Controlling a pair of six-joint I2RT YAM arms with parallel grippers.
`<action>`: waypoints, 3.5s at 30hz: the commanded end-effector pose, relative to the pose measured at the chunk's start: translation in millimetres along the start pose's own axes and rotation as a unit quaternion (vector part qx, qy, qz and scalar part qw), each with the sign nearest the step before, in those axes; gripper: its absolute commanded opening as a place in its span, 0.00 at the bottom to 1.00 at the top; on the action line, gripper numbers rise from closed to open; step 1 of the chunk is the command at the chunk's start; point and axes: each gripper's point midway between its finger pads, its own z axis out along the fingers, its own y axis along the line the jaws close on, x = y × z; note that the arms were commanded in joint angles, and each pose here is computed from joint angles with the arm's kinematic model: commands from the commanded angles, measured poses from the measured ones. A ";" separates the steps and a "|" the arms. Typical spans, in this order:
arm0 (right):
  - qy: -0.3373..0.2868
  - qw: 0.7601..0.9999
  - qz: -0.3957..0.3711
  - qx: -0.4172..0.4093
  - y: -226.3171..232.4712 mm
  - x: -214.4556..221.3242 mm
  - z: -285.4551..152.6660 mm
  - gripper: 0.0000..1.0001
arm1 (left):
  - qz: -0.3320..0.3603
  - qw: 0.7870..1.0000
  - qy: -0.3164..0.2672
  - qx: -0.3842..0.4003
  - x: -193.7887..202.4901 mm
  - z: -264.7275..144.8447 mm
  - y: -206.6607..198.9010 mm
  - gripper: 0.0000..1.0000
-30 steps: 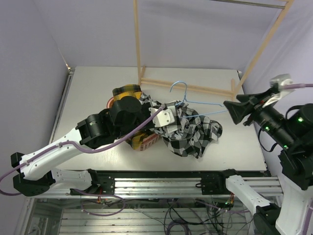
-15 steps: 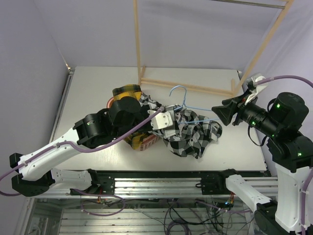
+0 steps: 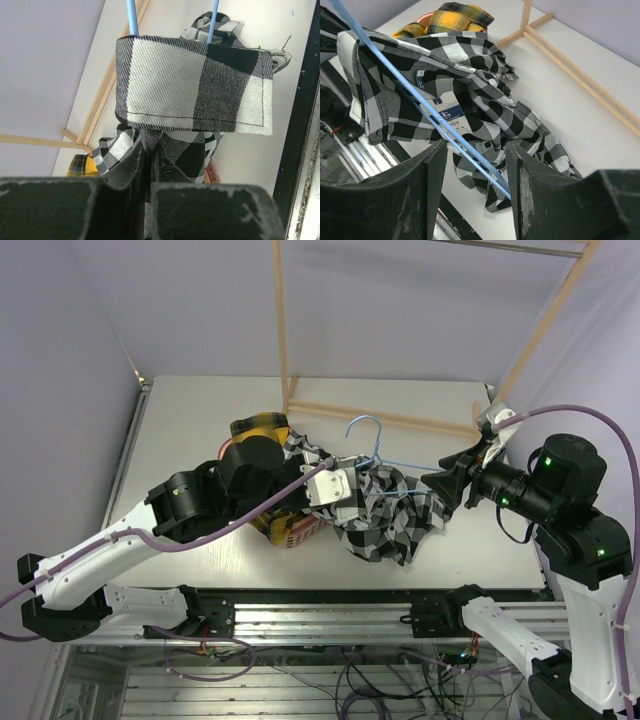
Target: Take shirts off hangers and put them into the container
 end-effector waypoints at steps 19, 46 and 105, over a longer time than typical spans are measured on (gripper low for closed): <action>-0.008 0.997 0.000 0.081 -11.0 3.6 -28.2 0.00 | -0.059 0.986 -0.101 -0.119 -79.7 83.7 57.1 0.07; -0.013 0.939 0.040 0.343 -90.0 -27.2 -78.9 0.00 | -0.140 0.952 -0.132 -0.238 -59.8 41.4 86.3 0.75; -0.137 0.860 -0.044 0.489 -288.4 -164.3 49.6 0.00 | -0.194 0.937 -0.045 -0.289 113.8 -45.3 26.1 0.07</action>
